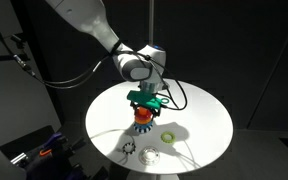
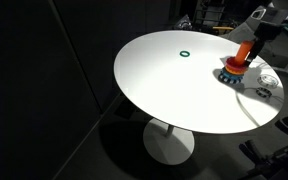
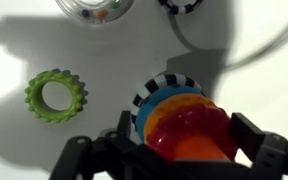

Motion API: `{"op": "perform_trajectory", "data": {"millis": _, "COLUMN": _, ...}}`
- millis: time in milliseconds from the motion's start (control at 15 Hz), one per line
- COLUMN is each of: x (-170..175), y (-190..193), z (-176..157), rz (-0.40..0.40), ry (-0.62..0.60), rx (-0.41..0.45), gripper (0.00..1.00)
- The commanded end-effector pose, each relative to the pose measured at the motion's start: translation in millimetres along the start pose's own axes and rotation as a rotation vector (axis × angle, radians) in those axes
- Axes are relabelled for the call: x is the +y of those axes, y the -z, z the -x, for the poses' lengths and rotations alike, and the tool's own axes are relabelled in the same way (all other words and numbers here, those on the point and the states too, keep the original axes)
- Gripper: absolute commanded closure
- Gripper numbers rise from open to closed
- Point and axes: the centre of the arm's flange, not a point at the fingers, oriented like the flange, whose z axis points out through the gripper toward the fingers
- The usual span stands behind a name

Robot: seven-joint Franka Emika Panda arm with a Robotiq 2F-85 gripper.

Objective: Take the orange ring off of the ring toss then place a black and white one onto it

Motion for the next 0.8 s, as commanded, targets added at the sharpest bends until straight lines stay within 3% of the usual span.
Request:
{"op": "perform_trajectory", "data": {"millis": 0, "x": 3.2, "y": 13.3, "z": -0.4, "rz": -0.032, "ry": 0.017, "rx": 0.006, "gripper": 0.00}}
{"op": "perform_trajectory", "data": {"millis": 733, "x": -6.3, "y": 19.4, "z": -5.6, "rz": -0.035, "ry": 0.015, "rx": 0.000, "gripper": 0.00}}
